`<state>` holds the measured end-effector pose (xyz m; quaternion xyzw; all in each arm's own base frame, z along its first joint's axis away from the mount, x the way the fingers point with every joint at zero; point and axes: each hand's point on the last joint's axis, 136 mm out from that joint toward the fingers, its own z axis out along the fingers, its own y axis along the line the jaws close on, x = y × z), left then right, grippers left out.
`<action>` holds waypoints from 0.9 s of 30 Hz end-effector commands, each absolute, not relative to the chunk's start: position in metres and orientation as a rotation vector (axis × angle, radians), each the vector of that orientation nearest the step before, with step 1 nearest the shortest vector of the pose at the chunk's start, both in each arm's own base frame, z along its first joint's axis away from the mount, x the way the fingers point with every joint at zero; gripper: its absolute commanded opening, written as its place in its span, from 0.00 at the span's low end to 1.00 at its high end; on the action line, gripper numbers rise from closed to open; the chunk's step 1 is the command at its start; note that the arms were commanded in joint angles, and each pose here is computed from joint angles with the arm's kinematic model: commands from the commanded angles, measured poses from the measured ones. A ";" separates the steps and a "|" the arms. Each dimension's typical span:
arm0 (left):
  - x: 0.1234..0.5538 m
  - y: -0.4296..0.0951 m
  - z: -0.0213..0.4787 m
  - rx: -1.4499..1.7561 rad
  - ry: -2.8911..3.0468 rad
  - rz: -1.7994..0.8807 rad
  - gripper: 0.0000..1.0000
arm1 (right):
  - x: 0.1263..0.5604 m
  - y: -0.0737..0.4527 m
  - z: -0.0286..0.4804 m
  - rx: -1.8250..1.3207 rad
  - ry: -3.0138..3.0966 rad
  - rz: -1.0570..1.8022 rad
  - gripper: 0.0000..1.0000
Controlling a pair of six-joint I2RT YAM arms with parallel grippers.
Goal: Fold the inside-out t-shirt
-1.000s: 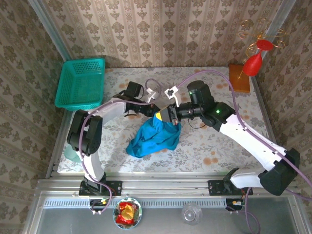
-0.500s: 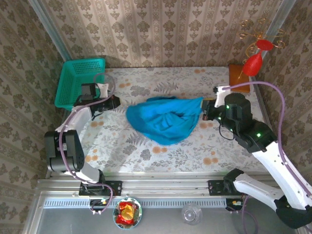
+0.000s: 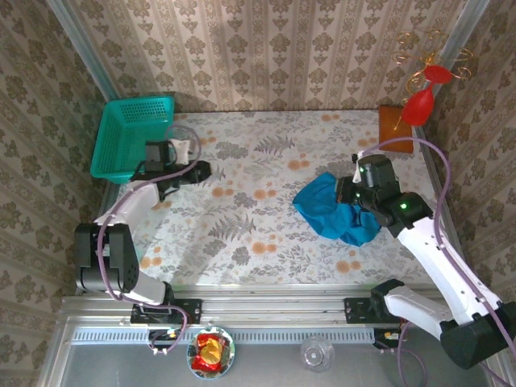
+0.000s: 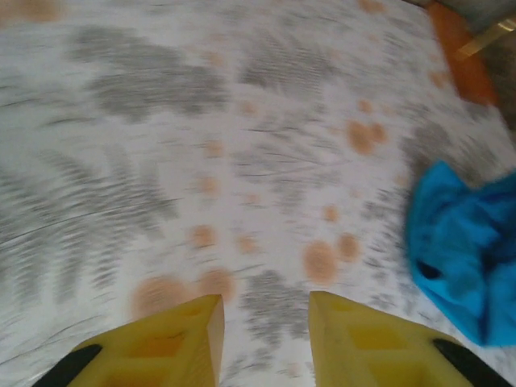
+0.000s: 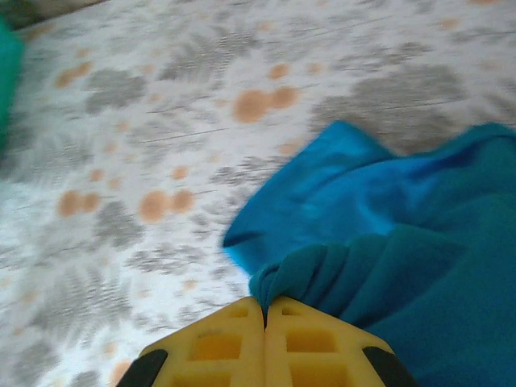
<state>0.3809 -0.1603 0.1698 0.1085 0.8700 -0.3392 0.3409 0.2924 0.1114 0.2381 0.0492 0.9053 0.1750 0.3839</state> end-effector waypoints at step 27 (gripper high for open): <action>0.324 -0.219 0.117 0.605 2.457 -0.600 0.00 | 0.258 0.077 0.131 0.259 2.561 0.069 0.00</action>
